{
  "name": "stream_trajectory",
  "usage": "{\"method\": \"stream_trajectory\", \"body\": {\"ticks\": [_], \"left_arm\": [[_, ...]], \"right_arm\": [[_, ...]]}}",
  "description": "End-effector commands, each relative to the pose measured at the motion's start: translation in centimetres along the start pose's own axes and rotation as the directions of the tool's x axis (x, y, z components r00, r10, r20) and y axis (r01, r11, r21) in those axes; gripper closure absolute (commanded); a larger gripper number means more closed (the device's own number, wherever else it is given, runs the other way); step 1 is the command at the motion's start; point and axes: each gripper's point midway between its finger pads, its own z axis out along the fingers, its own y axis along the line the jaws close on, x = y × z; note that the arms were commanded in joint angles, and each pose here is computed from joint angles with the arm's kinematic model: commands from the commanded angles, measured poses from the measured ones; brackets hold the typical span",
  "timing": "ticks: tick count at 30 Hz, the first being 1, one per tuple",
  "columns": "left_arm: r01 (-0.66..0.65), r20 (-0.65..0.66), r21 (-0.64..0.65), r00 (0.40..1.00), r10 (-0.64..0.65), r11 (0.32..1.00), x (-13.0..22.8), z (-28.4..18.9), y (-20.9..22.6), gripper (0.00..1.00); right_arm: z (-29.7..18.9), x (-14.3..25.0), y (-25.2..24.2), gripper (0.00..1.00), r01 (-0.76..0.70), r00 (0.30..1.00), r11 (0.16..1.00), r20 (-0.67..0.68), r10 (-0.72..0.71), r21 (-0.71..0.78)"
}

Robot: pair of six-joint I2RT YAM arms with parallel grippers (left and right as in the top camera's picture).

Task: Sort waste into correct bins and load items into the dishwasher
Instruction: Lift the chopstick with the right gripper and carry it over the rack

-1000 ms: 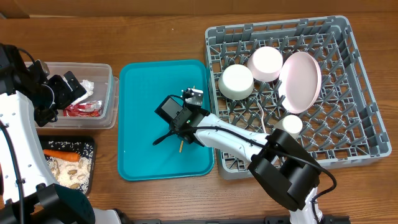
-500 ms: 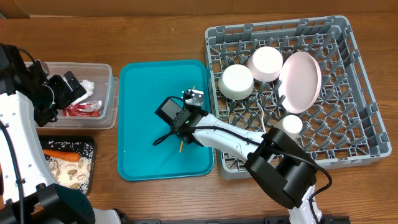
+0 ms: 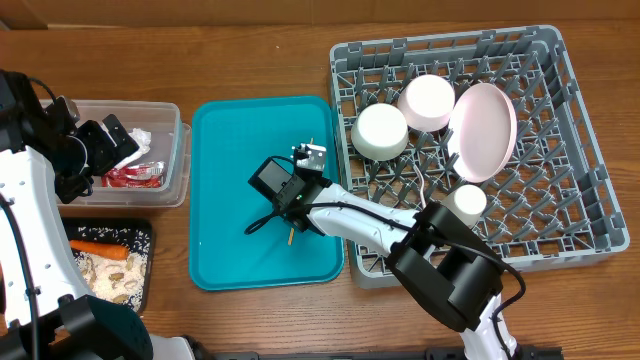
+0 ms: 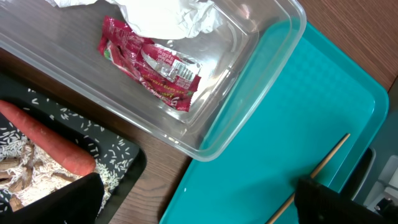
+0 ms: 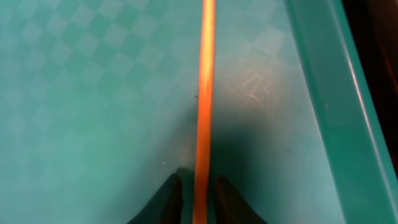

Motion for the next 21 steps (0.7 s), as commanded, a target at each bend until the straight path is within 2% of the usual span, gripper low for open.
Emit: {"method": "stream_trajectory", "body": {"ticks": [1, 12, 15, 18, 21], "left_arm": [[-0.002, 0.022, 0.010, 1.000, 0.001, 1.000, -0.5, -0.6, -0.4, 0.00], [-0.002, 0.022, 0.010, 1.000, 0.002, 1.000, -0.5, -0.6, -0.4, 0.00], [-0.002, 0.022, 0.010, 1.000, 0.001, 1.000, -0.5, -0.6, -0.4, 0.00], [-0.002, 0.022, 0.010, 1.000, 0.001, 1.000, -0.5, -0.6, -0.4, 0.00], [-0.002, 0.022, 0.010, 1.000, 0.001, 1.000, -0.5, -0.6, -0.4, 0.00]], "right_arm": [[1.4, 1.0, -0.7, 0.90, 0.013, 1.000, 0.999, -0.026, -0.013, 0.031], [0.3, -0.1, 0.4, 0.96, 0.030, 1.000, 1.000, -0.005, -0.030, -0.004], [-1.7, -1.5, 1.8, 0.96, 0.111, 0.994, 0.992, 0.025, -0.109, -0.058], [-3.8, -2.4, 2.1, 0.96, 0.105, 0.994, 0.991, 0.042, -0.101, -0.083], [-6.8, -3.8, 2.8, 0.96, 0.165, 0.985, 0.977, 0.073, -0.156, -0.137]]}}
